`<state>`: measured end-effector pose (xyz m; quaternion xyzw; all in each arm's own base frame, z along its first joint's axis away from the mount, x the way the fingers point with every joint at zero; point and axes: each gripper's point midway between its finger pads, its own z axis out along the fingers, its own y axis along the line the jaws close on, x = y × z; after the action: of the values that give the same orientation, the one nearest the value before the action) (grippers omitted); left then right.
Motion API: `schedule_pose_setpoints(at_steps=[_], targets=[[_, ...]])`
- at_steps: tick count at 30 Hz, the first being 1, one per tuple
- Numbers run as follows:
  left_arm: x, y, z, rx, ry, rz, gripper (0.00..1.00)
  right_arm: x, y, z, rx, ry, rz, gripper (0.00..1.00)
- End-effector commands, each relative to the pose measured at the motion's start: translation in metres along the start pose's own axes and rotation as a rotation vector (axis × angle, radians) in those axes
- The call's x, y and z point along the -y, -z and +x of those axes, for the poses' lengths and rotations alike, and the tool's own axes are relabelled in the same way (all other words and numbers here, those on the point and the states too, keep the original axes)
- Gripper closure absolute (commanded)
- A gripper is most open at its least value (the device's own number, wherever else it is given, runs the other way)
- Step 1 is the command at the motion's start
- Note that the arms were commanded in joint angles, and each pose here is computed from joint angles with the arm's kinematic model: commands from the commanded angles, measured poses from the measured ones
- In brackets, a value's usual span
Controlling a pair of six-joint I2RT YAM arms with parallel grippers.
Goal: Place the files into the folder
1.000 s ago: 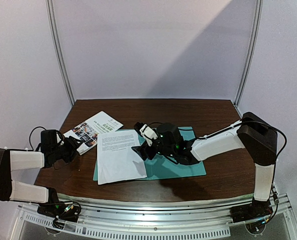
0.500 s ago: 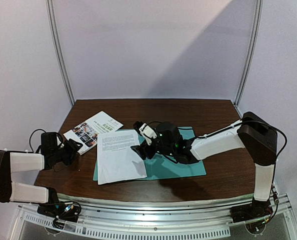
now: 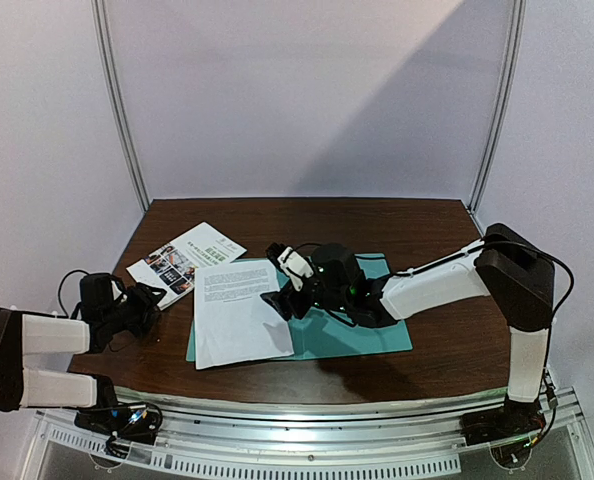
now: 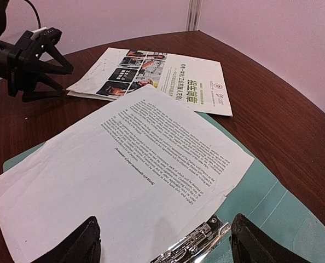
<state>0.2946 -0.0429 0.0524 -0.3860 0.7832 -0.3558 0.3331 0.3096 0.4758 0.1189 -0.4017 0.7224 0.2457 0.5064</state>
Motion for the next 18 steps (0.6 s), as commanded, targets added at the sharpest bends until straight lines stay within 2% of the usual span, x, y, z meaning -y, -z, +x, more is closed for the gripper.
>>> schedule_pose_setpoints(at_steps=[1,18], targets=[[0.0063,0.0003,-0.0034,0.013,0.023,0.044,0.37,-0.0045,-0.0034,-0.0035,-0.001,-0.010,-0.015,0.19],[-0.0013,-0.0041,-0.0032,0.015,0.033,0.025,0.37,-0.0038,-0.0032,-0.0022,-0.007,-0.011,-0.016,0.19]])
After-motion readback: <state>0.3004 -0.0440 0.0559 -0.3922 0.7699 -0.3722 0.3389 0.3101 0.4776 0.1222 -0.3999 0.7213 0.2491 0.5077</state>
